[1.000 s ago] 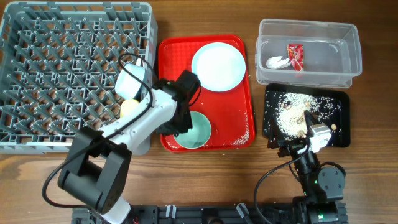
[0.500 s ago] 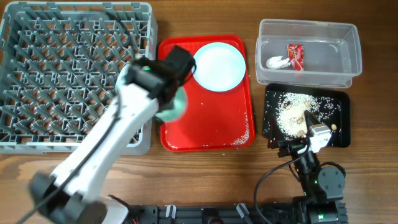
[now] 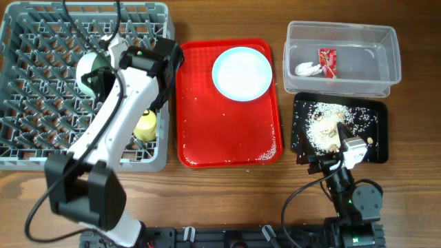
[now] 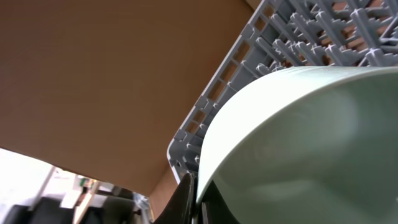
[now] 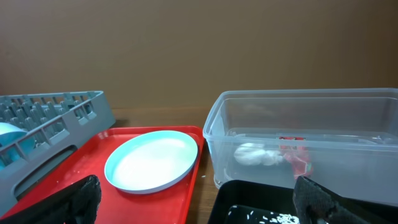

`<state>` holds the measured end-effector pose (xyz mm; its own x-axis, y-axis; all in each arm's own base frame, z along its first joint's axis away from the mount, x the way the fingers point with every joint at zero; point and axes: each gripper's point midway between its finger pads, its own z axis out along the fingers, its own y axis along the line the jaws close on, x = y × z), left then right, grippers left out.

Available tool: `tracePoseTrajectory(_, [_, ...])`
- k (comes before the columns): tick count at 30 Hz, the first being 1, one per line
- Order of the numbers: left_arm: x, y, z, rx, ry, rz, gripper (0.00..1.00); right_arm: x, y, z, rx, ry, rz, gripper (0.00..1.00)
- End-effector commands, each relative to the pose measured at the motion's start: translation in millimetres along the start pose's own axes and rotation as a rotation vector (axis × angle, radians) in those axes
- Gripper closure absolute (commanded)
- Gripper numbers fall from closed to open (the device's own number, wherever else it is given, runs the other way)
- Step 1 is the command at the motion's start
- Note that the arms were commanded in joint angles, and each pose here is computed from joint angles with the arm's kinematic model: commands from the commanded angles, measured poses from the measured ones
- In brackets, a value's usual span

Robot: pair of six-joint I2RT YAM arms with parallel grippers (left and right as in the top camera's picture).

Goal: Sort waste into correct bins and load items into the dishwasher rack
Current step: 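Grasp the green bowl with the left gripper and place it in the rack, then grasp the light-blue plate edge with the left gripper and lift it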

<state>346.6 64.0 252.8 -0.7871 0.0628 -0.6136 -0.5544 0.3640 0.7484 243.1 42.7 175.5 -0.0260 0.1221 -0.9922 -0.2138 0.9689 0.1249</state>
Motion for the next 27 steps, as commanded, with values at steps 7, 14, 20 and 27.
tracePoseTrajectory(7, [23, -48, 46, -0.115, 0.066, 0.113, 0.96, -2, 2, 0, -0.010, -0.008, -0.019, 0.00])
tracePoseTrajectory(14, [48, -80, 48, -0.052, 0.161, 0.171, 0.96, -2, 2, 0, -0.010, -0.008, -0.019, 0.00])
tracePoseTrajectory(20, [47, -99, 17, 0.024, 0.121, 0.193, 0.90, -2, 2, 0, -0.010, -0.008, -0.019, 0.00])
tracePoseTrajectory(27, [56, -107, 7, 0.083, 0.166, 0.194, 0.59, -2, 2, 0, -0.010, -0.008, -0.019, 0.00])
